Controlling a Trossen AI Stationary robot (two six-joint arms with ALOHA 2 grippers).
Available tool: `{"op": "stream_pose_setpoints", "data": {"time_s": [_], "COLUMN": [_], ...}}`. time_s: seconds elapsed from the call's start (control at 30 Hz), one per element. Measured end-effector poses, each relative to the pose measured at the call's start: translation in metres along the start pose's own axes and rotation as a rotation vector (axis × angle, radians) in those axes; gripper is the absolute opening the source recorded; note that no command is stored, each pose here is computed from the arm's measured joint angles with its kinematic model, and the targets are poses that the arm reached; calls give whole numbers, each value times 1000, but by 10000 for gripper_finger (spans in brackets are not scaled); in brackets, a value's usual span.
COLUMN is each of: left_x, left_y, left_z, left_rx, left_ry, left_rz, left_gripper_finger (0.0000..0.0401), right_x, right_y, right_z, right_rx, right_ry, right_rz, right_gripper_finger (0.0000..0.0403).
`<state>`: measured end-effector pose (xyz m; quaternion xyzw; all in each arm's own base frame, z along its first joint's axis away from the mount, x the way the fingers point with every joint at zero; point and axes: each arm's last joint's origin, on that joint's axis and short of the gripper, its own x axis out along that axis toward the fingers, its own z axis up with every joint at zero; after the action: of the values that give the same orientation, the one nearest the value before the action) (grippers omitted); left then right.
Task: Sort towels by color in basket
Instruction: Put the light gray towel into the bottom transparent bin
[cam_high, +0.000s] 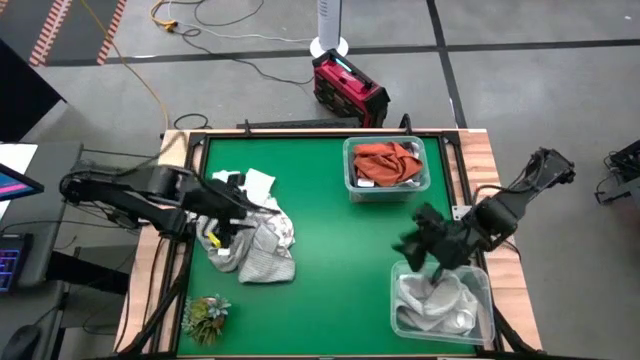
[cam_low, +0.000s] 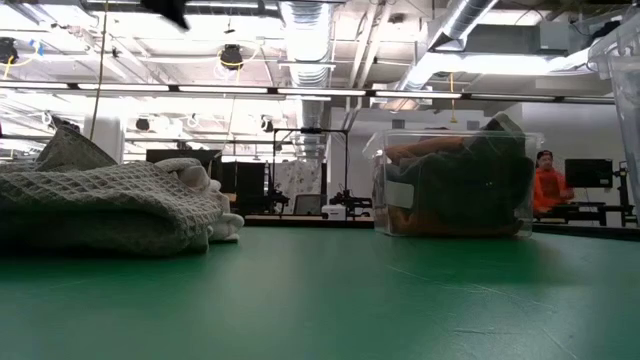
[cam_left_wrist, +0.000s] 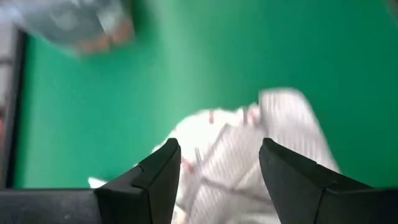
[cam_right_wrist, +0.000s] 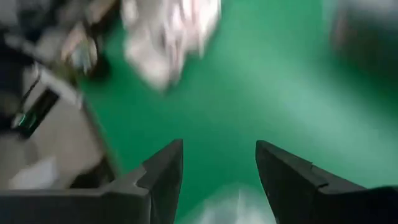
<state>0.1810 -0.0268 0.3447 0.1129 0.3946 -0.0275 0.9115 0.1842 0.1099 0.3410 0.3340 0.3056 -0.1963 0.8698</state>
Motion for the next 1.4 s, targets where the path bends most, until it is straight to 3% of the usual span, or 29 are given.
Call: {"op": "stream_pose_setpoints", "data": {"time_s": [0.13, 0.3, 0.43, 0.63, 0.77, 1.0, 1.2, 1.3, 1.4], "left_x": [26, 47, 61, 80, 92, 128, 152, 153, 149], "left_y": [-6, -11, -15, -25, -36, -54, -61, -65, -65], "left_z": [-21, -37, -45, -51, -52, -57, -62, -61, -54], "left_rx": [-3, 14, 8, -60, -69, -20, -13, 26, 36], "left_ry": [87, 116, 91, 23, 66, 208, 288, 291, 282], "left_rz": [-8, -7, -23, -171, -231, -229, -181, -191, -201], "left_gripper_finger": [209, 209, 209, 209, 209, 209, 204, 164, 77], "right_x": [29, 77, 115, 152, 155, 139, 130, 128, 127], "right_y": [18, 43, 50, 41, 39, 50, 57, 58, 61], "right_z": [18, 35, 37, 39, 45, 49, 41, 37, 30], "right_rx": [-247, -418, -485, -532, -554, -586, -614, -625, -645], "right_ry": [-212, -337, -335, -282, -300, -384, -421, -415, -399], "right_rz": [-22, 13, 19, -50, -61, 11, -4, -12, -4], "right_gripper_finger": [228, 228, 228, 227, 220, 206, 201, 199, 196]}}
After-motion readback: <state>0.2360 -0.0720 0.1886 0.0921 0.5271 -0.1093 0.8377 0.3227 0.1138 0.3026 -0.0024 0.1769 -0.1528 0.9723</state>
